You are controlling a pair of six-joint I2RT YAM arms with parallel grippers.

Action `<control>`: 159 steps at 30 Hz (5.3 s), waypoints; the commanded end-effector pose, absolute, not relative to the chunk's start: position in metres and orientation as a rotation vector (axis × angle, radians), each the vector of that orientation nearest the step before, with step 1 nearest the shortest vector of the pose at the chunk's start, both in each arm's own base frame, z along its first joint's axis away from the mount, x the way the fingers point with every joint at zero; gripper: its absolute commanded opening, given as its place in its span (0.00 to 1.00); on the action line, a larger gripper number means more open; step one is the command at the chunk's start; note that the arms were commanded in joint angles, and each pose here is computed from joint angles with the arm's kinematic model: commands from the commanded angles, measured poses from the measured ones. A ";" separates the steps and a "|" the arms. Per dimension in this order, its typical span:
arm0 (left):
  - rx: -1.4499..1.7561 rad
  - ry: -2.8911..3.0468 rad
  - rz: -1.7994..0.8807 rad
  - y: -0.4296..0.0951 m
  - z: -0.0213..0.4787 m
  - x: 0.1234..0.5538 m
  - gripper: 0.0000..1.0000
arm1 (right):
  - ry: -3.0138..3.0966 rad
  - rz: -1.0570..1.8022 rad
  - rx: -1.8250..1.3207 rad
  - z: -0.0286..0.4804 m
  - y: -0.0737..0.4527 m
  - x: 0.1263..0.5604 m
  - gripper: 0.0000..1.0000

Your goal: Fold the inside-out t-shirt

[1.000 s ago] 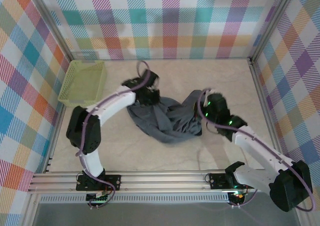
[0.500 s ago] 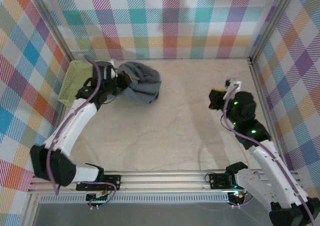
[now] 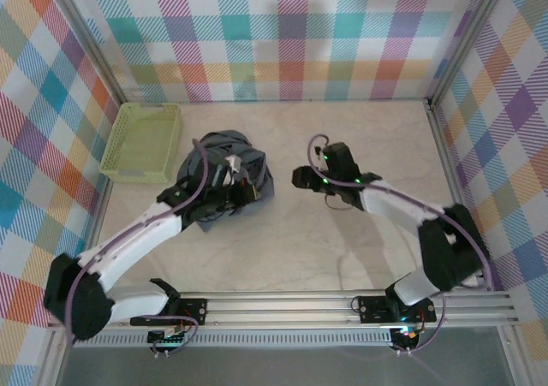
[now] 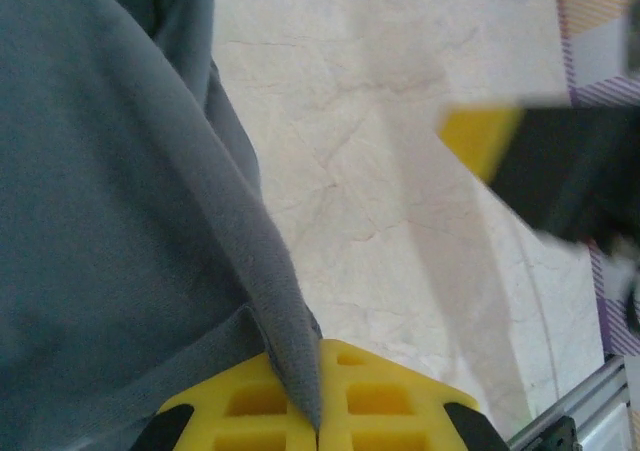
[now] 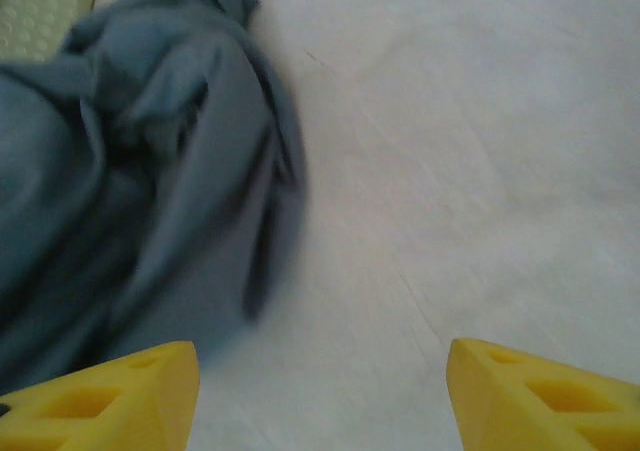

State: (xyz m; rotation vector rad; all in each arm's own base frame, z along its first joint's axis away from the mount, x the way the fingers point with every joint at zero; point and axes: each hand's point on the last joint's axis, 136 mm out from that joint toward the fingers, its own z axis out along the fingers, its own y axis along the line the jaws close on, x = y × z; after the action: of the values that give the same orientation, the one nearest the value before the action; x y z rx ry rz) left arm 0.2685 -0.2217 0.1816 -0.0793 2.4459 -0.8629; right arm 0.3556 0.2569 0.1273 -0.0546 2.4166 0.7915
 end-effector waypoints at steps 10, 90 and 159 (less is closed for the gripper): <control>-0.255 2.452 -0.751 -0.170 0.142 0.223 0.00 | 2.597 0.769 -0.138 0.074 0.362 0.382 0.57; 0.279 2.394 -0.620 -0.270 0.186 0.271 0.82 | 1.906 1.228 -0.417 0.271 0.241 0.262 0.00; 0.211 2.529 -0.279 -0.227 0.165 0.285 0.73 | 2.554 0.521 -0.060 0.133 0.210 0.256 0.61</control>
State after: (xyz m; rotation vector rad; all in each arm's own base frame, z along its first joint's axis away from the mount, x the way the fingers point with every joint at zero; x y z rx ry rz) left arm 0.2906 -0.2202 0.1662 0.1584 2.5007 -0.2693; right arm 0.2509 0.2139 0.1170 -0.1895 2.6368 0.4732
